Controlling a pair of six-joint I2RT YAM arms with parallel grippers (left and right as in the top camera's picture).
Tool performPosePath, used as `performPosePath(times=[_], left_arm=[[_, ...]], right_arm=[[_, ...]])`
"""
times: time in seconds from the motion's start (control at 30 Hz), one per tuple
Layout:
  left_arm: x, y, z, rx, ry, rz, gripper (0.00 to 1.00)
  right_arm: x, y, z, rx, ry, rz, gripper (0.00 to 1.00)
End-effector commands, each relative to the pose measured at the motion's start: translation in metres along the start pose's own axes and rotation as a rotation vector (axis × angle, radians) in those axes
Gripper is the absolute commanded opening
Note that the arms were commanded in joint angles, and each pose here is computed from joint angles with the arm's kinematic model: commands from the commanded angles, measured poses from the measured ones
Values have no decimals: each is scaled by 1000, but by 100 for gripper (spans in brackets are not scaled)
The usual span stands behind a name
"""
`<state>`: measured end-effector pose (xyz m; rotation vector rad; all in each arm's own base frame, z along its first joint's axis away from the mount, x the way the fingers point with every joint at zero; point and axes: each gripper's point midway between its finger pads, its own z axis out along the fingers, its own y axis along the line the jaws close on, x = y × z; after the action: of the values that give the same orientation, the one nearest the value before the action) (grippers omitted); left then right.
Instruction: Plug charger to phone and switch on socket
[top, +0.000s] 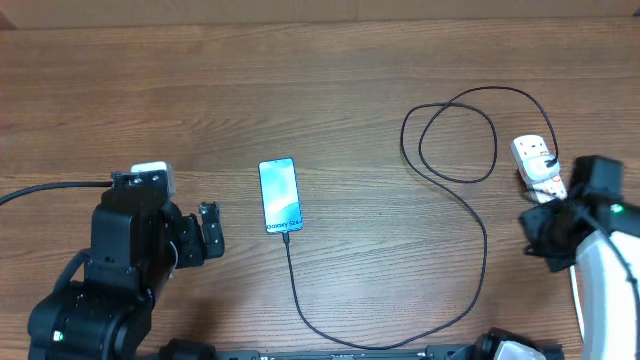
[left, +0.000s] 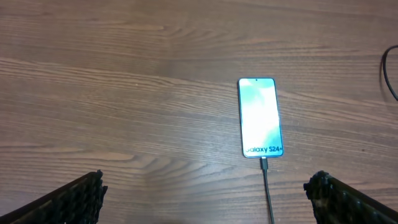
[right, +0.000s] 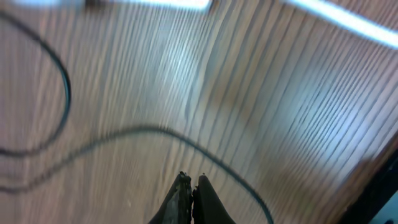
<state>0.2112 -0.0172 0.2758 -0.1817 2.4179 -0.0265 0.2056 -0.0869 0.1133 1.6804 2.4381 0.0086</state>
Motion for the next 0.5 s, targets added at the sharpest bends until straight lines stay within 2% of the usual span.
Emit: performPosePath(times=[0.0, 0.23, 0.47], left_arm=[[1, -5, 4, 20, 16, -8, 99], [1, -6, 10, 12, 39, -3, 100], [1, -7, 12, 10, 45, -2, 99]], right_arm=[[-35, 10, -7, -24, -11, -21, 4], [-90, 41, 7, 14, 45, -3, 4], [-117, 60, 42, 81, 142, -38, 4]])
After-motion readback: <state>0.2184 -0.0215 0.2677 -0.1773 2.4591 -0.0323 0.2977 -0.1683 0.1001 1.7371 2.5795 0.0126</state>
